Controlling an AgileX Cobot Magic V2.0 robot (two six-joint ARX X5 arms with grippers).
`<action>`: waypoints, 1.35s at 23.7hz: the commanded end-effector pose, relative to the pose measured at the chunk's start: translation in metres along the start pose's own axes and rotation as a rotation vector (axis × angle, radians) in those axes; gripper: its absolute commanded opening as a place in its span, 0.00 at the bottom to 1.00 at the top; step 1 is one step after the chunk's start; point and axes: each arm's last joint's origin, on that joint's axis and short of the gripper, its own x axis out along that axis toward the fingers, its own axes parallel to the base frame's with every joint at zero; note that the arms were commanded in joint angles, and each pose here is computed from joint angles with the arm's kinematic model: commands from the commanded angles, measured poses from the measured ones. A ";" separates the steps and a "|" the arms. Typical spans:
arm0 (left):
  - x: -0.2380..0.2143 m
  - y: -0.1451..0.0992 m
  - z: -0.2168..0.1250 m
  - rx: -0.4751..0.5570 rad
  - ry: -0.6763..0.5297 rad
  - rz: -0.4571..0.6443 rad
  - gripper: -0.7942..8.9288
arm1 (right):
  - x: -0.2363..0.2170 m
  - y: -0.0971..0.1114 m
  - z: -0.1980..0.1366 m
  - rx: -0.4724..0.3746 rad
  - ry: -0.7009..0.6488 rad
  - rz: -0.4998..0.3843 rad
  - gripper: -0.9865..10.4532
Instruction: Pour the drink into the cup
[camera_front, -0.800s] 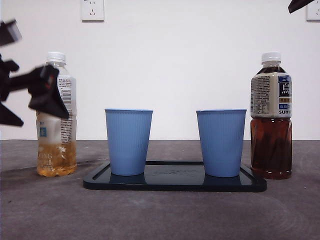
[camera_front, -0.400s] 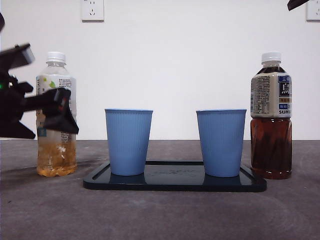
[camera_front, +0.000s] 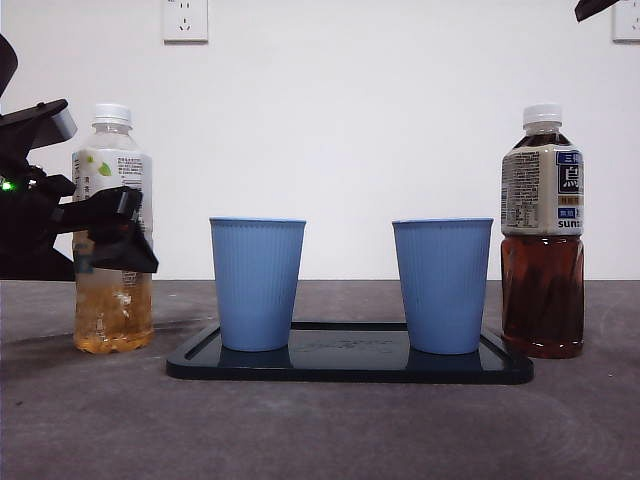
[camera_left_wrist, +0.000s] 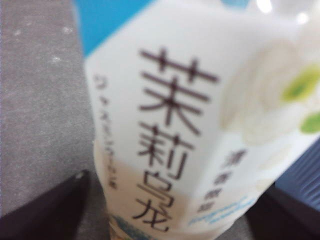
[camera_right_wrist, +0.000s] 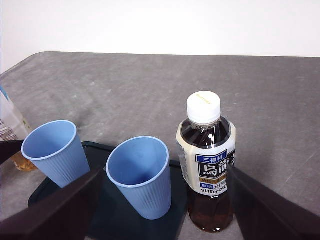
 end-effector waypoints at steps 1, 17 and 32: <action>0.003 -0.001 -0.003 0.017 0.008 0.001 0.42 | 0.000 0.001 0.003 -0.018 -0.014 0.007 0.43; -0.013 -0.003 0.017 0.066 -0.061 -0.001 0.36 | 0.000 0.001 0.003 -0.033 -0.014 0.007 0.43; -0.053 -0.008 0.084 0.379 0.164 0.057 0.36 | 0.000 0.001 0.003 -0.033 -0.009 0.009 0.43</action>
